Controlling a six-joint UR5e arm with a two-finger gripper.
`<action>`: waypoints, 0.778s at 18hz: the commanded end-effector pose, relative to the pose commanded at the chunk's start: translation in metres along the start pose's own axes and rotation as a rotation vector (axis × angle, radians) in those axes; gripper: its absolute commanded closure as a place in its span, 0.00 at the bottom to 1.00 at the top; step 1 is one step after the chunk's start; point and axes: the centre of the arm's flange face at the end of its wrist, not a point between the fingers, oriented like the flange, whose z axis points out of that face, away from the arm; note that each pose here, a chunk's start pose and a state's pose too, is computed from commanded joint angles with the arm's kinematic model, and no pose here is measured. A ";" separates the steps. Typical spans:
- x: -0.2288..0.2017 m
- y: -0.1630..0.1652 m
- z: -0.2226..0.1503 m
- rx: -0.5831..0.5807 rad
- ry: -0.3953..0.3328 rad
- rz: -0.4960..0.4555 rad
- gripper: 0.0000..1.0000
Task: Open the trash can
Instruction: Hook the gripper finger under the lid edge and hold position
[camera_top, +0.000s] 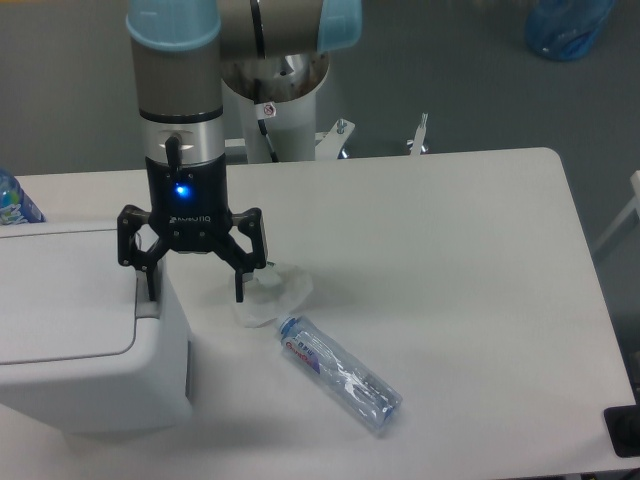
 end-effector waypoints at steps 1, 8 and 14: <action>0.000 0.000 0.001 -0.001 0.000 0.000 0.00; 0.000 0.000 -0.001 0.000 0.000 0.002 0.00; 0.000 0.001 0.004 -0.006 -0.001 0.004 0.00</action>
